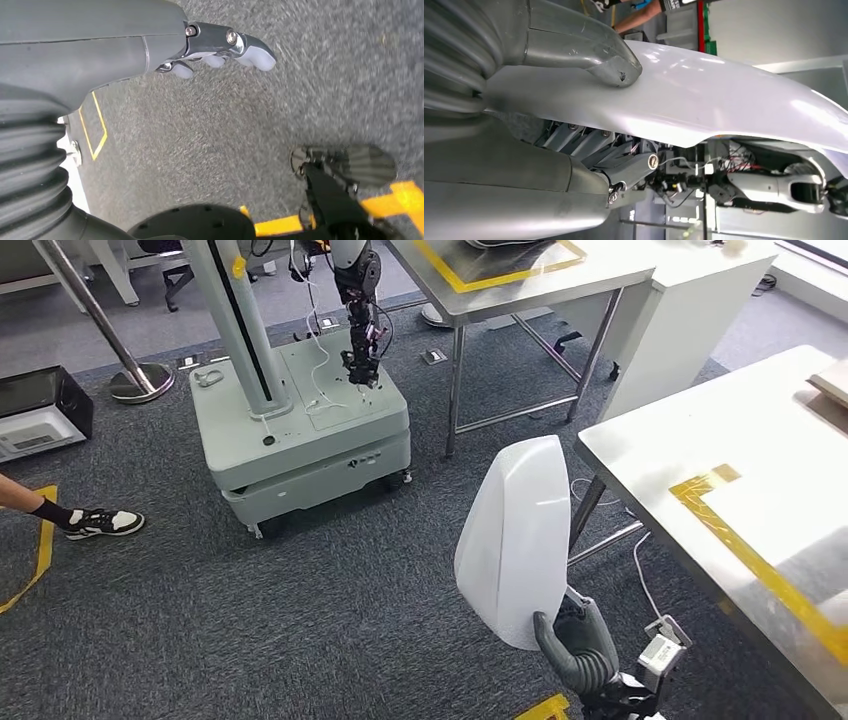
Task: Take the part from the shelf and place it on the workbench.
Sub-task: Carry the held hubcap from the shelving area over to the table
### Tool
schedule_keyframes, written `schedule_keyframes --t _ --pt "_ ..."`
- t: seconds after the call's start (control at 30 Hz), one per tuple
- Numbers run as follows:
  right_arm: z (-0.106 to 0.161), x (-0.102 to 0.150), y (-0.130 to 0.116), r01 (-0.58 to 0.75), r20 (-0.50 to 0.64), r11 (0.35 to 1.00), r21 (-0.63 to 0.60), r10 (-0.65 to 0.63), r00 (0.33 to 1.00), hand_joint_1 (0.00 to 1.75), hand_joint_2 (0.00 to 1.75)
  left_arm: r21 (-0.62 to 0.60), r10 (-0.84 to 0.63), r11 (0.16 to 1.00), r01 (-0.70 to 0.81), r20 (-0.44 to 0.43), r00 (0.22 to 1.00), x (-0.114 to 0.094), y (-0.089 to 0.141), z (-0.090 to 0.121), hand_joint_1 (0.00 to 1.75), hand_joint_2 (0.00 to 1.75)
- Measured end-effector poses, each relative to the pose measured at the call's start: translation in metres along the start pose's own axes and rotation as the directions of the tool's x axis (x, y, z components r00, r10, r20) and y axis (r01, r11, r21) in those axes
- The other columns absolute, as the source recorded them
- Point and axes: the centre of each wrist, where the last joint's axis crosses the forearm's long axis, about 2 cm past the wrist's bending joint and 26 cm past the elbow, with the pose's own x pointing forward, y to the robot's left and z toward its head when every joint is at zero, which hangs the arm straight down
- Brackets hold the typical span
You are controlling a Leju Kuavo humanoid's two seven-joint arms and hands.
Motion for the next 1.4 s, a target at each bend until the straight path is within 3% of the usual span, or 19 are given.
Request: schedule_keyframes --t 0.63,1.03,1.4 --pt "-0.017 0.002 -0.007 -0.01 -0.007 1.0 0.01 0.01 1.0 1.75 1.75 0.0 -0.009 1.0 0.009 0.003 1.0 0.003 -0.001 0.0 0.0 1.75" --pt "0.0 0.005 -0.003 -0.032 0.003 0.998 -0.057 0.032 0.999 1.75 1.75 0.0 -0.054 0.999 0.054 -0.007 0.999 0.018 0.008 -0.001 0.0 1.75" --pt "-0.002 0.004 0.001 -0.022 0.002 0.998 -0.067 0.022 1.0 1.75 1.75 0.001 -0.029 1.0 0.029 -0.039 0.999 0.003 0.013 -0.002 0.0 1.75"
